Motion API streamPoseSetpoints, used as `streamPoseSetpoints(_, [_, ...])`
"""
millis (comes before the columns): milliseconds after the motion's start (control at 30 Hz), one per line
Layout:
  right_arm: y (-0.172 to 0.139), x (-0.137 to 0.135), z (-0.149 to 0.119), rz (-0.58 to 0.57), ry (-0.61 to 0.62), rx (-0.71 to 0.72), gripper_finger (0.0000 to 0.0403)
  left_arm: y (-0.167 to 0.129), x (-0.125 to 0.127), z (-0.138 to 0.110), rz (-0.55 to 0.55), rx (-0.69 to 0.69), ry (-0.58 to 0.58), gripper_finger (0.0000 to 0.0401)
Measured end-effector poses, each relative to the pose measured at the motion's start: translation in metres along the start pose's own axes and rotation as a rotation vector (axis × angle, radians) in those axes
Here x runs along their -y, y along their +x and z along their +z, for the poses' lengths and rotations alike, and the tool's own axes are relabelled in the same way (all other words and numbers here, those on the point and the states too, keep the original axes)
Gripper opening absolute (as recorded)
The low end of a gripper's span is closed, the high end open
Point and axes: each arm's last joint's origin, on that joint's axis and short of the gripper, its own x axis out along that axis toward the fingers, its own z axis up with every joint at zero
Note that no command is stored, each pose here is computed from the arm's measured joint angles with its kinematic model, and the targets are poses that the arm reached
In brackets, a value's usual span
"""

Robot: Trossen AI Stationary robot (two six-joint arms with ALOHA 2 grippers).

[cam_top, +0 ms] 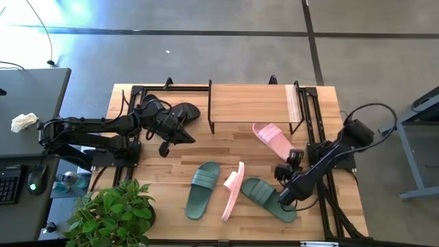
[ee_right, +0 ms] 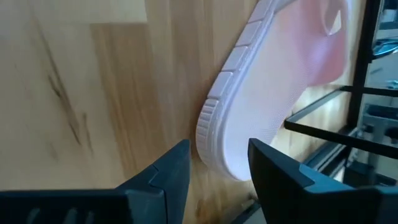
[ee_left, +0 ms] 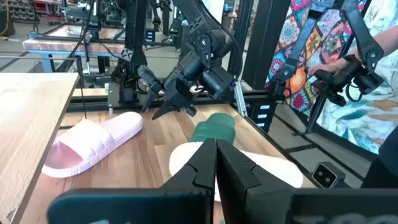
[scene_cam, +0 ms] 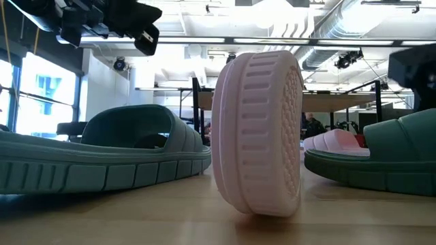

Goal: Pick and place slides into the shelf
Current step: Put the right pink slide under the shelf

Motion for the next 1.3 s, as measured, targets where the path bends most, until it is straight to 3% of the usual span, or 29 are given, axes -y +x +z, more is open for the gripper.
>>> streamPoseSetpoints(133, [0.008, -0.011, 0.001, 0.0, -0.017, -0.061, 0.0152, 0.0, 0.0, -0.002, 0.0, -0.015, 0.0, 0.0001])
streamPoseSetpoints(367, [0.015, -0.011, -0.003, -0.107, 0.088, -0.116, 0.0152, 0.0, 0.0, -0.002, 0.0, -0.021, -0.005, 0.0001])
streamPoseSetpoints(633, [0.028, -0.019, -0.007, -0.034, 0.09, -0.111, 0.0152, 0.0, 0.0, -0.002, 0.0, -0.021, -0.005, 0.0001])
streamPoseSetpoints(767, [0.034, -0.015, -0.014, -0.069, 0.138, -0.157, 0.0151, 0.0, 0.0, -0.002, 0.0, -0.021, -0.005, 0.0001])
streamPoseSetpoints(1100, [0.036, -0.012, -0.014, -0.124, 0.048, -0.09, 0.0151, 0.0, 0.0, -0.002, 0.0, -0.021, -0.006, 0.0001])
streamPoseSetpoints(1300, [0.047, -0.015, -0.021, -0.078, 0.063, -0.096, 0.0144, 0.0, 0.0, -0.002, 0.0, -0.021, -0.008, 0.0001])
